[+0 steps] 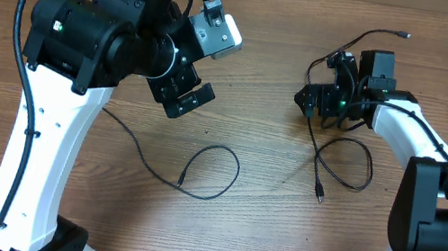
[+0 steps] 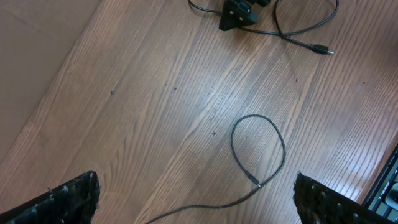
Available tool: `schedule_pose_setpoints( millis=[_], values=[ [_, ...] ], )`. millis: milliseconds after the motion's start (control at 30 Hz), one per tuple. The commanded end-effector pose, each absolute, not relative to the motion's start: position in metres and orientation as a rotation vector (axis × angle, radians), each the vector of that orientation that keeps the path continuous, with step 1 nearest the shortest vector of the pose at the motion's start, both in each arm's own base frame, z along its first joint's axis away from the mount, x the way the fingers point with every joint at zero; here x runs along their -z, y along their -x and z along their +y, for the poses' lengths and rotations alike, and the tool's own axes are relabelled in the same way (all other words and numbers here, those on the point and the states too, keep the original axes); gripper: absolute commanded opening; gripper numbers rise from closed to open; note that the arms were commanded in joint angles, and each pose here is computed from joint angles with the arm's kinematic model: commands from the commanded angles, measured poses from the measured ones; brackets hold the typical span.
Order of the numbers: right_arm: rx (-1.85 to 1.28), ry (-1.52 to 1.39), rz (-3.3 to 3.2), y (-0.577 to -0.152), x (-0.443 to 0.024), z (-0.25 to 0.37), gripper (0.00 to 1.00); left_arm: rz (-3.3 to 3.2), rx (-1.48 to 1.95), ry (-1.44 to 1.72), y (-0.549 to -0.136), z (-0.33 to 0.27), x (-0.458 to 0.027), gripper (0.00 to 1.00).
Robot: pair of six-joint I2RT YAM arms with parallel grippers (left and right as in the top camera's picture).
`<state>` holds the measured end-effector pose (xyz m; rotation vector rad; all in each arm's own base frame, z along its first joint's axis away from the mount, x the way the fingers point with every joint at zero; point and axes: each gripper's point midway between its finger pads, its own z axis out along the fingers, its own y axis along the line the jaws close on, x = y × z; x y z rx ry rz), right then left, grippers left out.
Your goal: Untangle cables
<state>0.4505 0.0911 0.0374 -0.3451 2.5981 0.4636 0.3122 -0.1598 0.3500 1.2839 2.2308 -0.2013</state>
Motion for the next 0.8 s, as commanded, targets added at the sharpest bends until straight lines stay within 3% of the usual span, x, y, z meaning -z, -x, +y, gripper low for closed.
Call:
schedule_pose_setpoints(
  millis=[0,400,467,567,767],
  values=[
    [-0.422,0.35,2.649,-0.446,-0.014,0.09,0.98,2.229,0.214,-1.261,-0.311,-0.16,-0.354,1.0],
    [-0.131,0.422,2.659,-0.451,-0.004,0.093,0.96,2.229,0.214,-1.261,-0.311,-0.16,-0.354,1.0],
    [-0.126,0.431,2.65,-0.452,-0.004,0.097,0.87,2.229,0.214,-1.261,-0.311,-0.16,-0.354,1.0],
    [-0.129,0.435,2.643,-0.453,-0.005,0.099,0.65,2.229,0.214,-1.261,-0.311,-0.16,-0.354,1.0],
    [-0.151,0.413,2.653,-0.451,-0.004,0.101,0.47,2.229,0.214,-1.261,-0.311,-0.16,-0.354,1.0]
  ],
)
